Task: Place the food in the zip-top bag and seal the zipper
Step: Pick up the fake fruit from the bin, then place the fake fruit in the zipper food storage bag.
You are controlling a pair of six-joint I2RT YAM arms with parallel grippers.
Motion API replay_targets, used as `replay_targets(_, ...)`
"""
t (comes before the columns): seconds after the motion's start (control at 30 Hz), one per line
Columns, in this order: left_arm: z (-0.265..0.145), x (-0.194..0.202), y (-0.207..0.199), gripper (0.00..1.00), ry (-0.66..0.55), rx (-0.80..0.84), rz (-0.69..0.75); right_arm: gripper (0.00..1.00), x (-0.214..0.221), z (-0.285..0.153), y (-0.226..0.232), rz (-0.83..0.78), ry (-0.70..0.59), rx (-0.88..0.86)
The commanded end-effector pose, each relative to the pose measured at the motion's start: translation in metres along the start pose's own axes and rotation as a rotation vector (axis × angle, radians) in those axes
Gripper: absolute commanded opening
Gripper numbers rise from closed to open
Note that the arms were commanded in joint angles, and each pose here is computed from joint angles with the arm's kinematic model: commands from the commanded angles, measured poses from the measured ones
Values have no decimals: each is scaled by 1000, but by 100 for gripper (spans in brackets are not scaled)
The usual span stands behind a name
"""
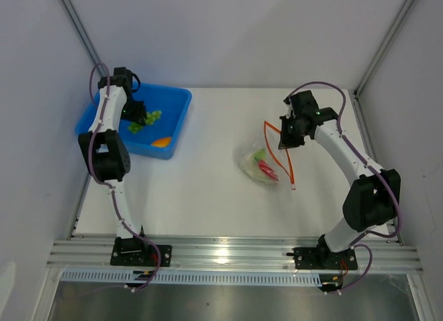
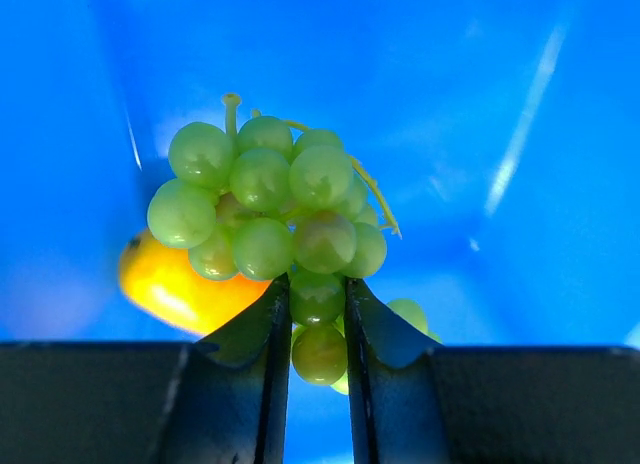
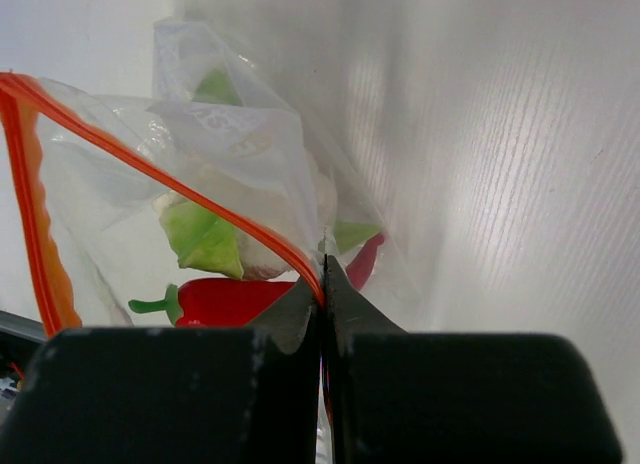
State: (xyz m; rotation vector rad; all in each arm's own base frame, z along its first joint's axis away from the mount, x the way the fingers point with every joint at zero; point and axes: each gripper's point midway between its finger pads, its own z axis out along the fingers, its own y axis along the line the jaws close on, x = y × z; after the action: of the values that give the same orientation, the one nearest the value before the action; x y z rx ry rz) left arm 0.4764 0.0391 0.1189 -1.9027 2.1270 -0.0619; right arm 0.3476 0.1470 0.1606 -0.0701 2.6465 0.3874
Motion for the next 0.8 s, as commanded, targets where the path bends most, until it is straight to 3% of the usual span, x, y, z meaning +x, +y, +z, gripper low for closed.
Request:
replay_targets(0.0, -55, -7, -9, 1, 8, 141, 6, 0, -13, -15, 11, 5, -86, -34)
replay_targets(0.2, -64, 38, 7, 1, 145, 172, 45, 0, -14, -21, 19, 13, -112, -47)
replay_targets(0.3, -47, 65, 27, 1, 250, 171, 45, 0, -11, -25, 26, 5, -125, -65)
replay_targets(0.47, -67, 81, 19, 1, 266, 368, 146, 0, 8, -26, 34, -24, -114, -54)
replay_targets(0.63, -89, 134, 24, 1, 356, 490, 325, 0, 21, -26, 45, 33, -108, -96)
replay_targets(0.77, -114, 159, 26, 1, 412, 621, 386, 0, 22, -24, 50, 57, -108, -91)
